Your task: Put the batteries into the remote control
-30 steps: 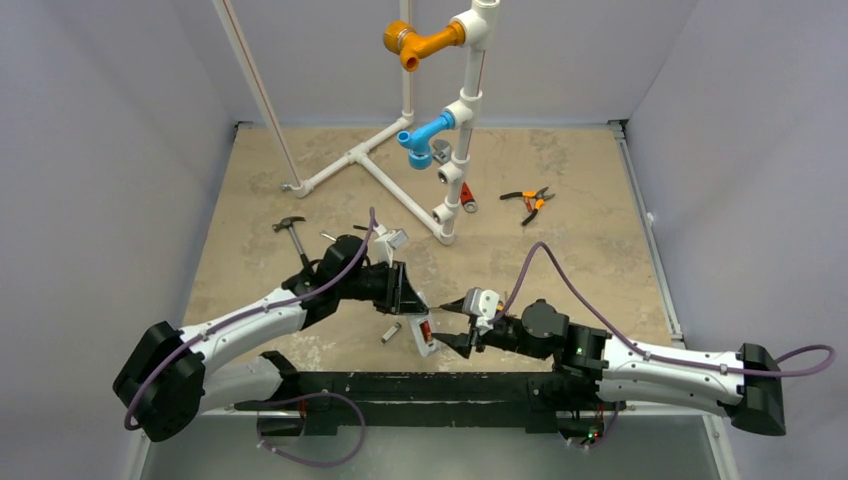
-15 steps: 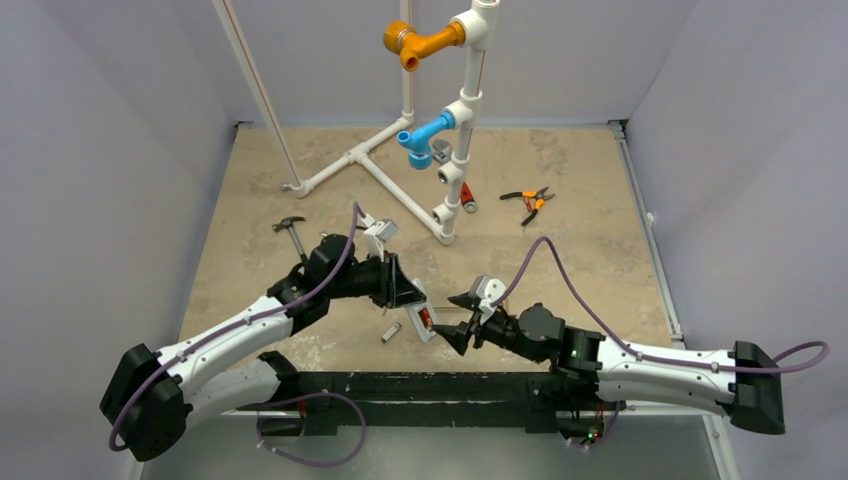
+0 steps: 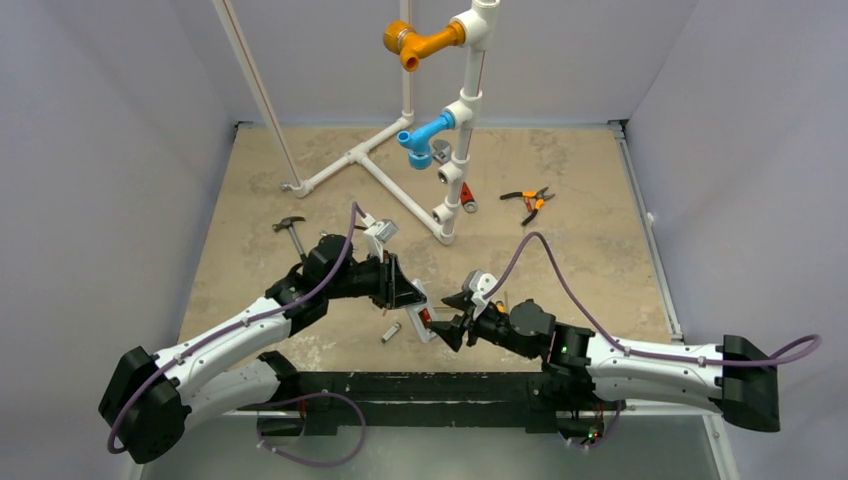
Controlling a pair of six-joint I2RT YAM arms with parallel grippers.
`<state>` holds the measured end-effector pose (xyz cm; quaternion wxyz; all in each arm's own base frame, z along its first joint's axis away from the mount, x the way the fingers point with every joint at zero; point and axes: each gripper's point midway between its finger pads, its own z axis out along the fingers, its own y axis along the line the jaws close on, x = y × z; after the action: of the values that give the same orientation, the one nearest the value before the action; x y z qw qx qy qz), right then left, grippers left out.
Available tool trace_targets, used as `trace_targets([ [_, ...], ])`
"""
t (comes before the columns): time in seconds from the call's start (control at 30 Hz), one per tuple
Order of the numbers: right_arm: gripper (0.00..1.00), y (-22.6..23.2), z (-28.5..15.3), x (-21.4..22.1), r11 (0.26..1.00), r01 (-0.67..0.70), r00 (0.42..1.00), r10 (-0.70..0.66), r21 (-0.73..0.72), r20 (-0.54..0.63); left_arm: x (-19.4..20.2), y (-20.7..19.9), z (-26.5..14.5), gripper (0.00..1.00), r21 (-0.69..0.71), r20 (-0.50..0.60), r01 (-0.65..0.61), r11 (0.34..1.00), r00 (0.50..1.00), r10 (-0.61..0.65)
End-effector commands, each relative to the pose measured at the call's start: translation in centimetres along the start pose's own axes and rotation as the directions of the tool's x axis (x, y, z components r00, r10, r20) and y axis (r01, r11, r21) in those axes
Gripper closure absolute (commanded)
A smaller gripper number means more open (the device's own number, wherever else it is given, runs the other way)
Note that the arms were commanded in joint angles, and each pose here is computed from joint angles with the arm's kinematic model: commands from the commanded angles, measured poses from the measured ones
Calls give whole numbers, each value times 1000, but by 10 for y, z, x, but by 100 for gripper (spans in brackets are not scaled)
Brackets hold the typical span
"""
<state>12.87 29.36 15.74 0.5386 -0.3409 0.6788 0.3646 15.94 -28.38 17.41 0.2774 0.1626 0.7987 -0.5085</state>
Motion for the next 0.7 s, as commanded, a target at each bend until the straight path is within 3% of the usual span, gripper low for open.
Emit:
trace_targets([
  [0.0, 43, 3, 4, -37, 998, -56, 992, 57, -15, 108, -14, -17, -2, 100, 70, 40, -71, 995, 997, 68],
  [0.67, 49, 3, 17, -42, 994, -85, 991, 92, -72, 97, -12, -16, -3, 100, 59, 27, -69, 996, 997, 68],
])
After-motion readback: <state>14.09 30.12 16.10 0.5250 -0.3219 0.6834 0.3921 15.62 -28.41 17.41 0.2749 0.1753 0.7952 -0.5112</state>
